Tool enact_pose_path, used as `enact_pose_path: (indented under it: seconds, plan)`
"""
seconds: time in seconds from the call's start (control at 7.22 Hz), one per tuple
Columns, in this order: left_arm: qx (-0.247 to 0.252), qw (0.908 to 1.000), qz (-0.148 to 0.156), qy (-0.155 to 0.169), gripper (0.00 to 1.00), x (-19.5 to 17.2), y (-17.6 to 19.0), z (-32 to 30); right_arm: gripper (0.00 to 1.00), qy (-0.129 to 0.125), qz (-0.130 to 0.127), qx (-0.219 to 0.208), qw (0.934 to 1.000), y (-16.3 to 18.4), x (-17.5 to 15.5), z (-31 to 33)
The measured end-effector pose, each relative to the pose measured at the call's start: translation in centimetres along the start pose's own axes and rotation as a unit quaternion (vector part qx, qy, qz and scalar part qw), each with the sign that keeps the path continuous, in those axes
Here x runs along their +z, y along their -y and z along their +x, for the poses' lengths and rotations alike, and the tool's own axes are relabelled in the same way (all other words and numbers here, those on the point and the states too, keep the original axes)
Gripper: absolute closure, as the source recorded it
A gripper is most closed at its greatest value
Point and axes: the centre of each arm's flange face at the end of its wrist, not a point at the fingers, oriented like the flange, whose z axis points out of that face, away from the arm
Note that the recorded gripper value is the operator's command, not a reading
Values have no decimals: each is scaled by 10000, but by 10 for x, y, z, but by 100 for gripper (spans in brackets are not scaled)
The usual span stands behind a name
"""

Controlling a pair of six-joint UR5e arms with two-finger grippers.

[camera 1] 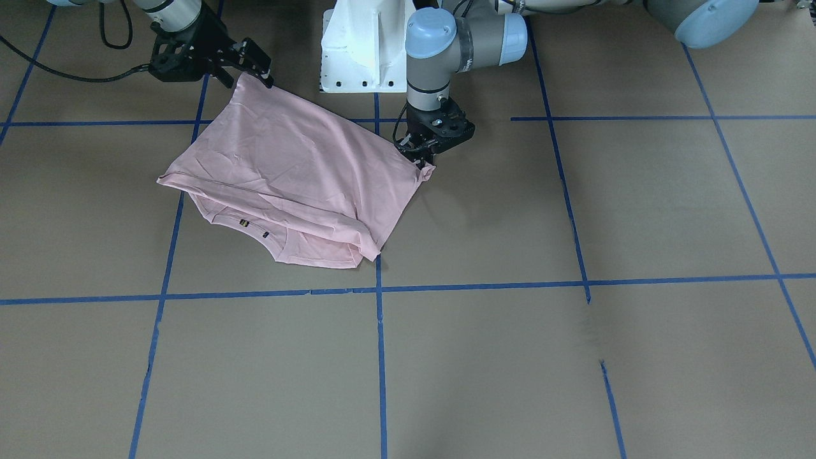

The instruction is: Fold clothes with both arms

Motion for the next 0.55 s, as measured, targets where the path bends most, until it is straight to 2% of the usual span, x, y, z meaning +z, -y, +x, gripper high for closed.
enact_pose_path:
  seconds: [0.28,0.55]
  plan:
    - [-112,9999,91,-73,100,-9,24,4,0,-3,-1,1,10000,0,0,0]
    - [-179,9992,323,-153,100,-21,72,10,0,-5,15,10,10000,1,0,1]
